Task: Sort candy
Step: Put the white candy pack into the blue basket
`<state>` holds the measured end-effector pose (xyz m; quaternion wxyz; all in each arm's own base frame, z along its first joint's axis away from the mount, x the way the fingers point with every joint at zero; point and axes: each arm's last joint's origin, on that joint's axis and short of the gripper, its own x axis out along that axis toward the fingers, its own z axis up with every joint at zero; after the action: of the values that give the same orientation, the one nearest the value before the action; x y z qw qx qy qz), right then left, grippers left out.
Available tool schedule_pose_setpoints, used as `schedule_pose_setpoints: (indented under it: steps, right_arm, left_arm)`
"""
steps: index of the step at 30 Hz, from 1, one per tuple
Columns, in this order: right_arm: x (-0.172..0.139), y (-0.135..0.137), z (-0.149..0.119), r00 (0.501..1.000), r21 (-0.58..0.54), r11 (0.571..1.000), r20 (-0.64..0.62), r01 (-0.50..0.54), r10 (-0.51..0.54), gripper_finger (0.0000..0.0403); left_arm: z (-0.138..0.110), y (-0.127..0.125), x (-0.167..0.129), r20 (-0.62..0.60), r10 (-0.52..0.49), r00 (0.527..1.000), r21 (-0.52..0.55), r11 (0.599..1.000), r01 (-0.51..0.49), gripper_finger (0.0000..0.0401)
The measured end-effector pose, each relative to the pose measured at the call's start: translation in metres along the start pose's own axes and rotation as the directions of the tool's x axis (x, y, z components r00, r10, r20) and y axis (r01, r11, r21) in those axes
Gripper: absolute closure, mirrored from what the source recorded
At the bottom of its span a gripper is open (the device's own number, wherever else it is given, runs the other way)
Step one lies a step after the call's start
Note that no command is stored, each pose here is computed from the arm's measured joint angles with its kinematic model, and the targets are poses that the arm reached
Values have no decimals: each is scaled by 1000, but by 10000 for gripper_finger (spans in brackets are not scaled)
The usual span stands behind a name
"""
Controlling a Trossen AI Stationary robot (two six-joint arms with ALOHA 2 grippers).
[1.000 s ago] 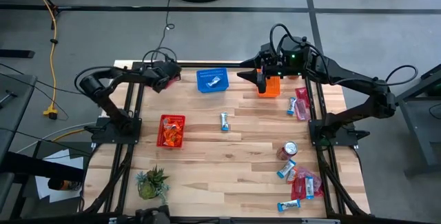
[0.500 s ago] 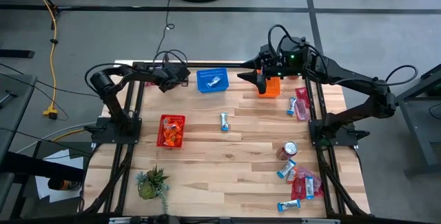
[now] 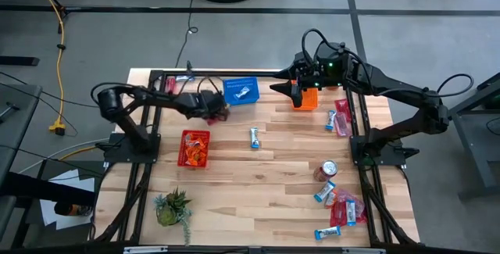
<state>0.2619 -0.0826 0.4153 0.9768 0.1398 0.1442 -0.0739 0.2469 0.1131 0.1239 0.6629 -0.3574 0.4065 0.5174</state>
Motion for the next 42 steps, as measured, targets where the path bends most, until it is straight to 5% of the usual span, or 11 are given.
schedule_pose_setpoints:
  steps: [3,11,18,30,38,42]
  right_arm:
    - [0,0,0,1000,-1,1000,1,3,-3,171]
    - [0,-3,1,995,-7,996,20,93,-93,171]
    - [0,-3,1,996,-10,996,20,93,-92,171]
    - [0,-3,1,996,-18,996,19,92,-92,171]
    - [0,-3,-2,995,-14,995,-6,96,-96,171]
    - [0,-4,-5,994,-11,995,-37,101,-102,171]
  left_arm:
    - [2,1,-16,22,-25,999,-23,999,26,401]
    - [70,42,-50,312,61,948,-154,988,-12,401]
    - [91,74,-20,279,243,929,-329,933,-145,401]
    - [88,70,48,263,367,892,-501,842,-199,401]
    - [104,70,46,380,467,798,-457,845,-277,401]
    - [109,85,57,322,486,813,-415,844,-340,401]
